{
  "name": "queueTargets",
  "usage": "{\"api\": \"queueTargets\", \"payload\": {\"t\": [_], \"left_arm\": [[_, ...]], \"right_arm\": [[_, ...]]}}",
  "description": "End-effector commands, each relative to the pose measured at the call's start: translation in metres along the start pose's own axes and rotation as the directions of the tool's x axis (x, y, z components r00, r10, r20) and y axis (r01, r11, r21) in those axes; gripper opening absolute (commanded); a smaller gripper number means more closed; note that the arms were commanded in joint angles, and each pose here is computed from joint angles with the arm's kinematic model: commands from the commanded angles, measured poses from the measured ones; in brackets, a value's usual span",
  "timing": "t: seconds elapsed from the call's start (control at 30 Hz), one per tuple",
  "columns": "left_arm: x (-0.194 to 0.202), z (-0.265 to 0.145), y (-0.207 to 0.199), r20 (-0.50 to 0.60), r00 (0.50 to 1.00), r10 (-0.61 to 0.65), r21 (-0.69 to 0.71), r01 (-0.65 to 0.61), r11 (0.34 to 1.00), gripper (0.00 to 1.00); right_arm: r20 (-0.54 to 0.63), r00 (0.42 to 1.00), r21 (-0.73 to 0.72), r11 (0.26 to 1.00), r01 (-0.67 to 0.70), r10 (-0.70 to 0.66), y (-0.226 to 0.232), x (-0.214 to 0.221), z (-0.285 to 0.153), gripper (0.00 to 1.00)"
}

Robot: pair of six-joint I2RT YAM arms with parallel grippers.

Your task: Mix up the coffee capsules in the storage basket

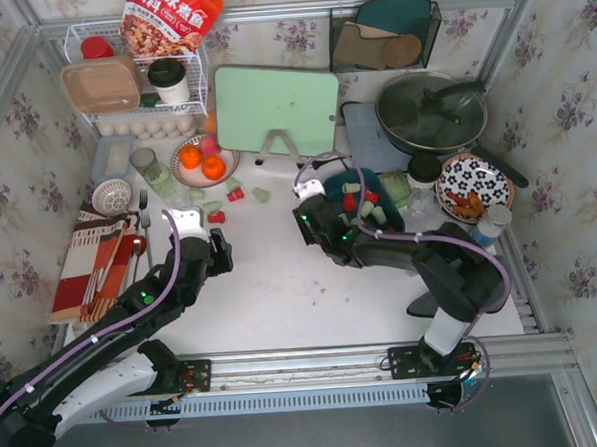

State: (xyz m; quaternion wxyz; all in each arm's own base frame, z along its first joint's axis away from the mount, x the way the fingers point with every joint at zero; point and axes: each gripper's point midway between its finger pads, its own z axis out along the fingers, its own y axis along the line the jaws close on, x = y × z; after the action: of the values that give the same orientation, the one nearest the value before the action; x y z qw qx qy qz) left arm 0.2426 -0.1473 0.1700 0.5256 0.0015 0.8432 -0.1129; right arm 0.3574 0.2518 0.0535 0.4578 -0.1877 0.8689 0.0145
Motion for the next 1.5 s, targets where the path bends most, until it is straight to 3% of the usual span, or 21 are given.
{"api": "queueTargets", "payload": {"t": [0.0,0.13,0.23,0.43,0.63,0.83,1.03,1.47], "left_arm": [[-0.003,0.004,-0.004,0.009,1.000,-0.016,-0.001,0.016,1.000,0.62],[-0.002,0.009,-0.008,-0.002,1.000,-0.014,0.002,0.014,1.000,0.62],[-0.002,0.013,-0.013,-0.013,1.000,-0.014,0.010,0.014,1.000,0.62],[-0.002,0.022,-0.026,-0.035,0.999,-0.009,0.035,0.010,0.999,0.62],[-0.002,0.035,-0.042,-0.053,0.999,-0.001,0.065,0.004,0.998,0.62],[0.001,0.059,-0.070,-0.103,0.994,0.019,0.113,-0.008,0.994,0.62],[-0.009,0.092,-0.104,-0.124,0.992,0.038,0.141,-0.020,0.990,0.62],[0.010,0.204,-0.167,-0.214,0.973,0.087,0.214,-0.040,0.976,0.59]], "right_arm": [[0.239,0.964,-0.013,0.993,-0.120,0.120,-0.012,-0.046,-0.028,0.35],[0.425,0.884,0.074,0.966,-0.246,0.193,-0.053,-0.066,-0.067,0.35],[0.499,0.843,0.225,0.910,-0.348,0.199,-0.093,-0.054,-0.082,0.35],[0.457,0.826,0.317,0.807,-0.498,0.329,-0.125,-0.019,-0.062,0.38],[0.463,0.755,0.315,0.710,-0.630,0.465,-0.136,0.000,-0.059,0.42],[0.432,0.768,0.286,0.736,-0.614,0.473,-0.130,0.000,-0.052,0.68],[0.427,0.769,0.261,0.750,-0.608,0.475,-0.130,-0.003,-0.052,0.73],[0.509,0.716,0.186,0.751,-0.633,0.478,-0.135,-0.017,-0.072,0.73]]}}
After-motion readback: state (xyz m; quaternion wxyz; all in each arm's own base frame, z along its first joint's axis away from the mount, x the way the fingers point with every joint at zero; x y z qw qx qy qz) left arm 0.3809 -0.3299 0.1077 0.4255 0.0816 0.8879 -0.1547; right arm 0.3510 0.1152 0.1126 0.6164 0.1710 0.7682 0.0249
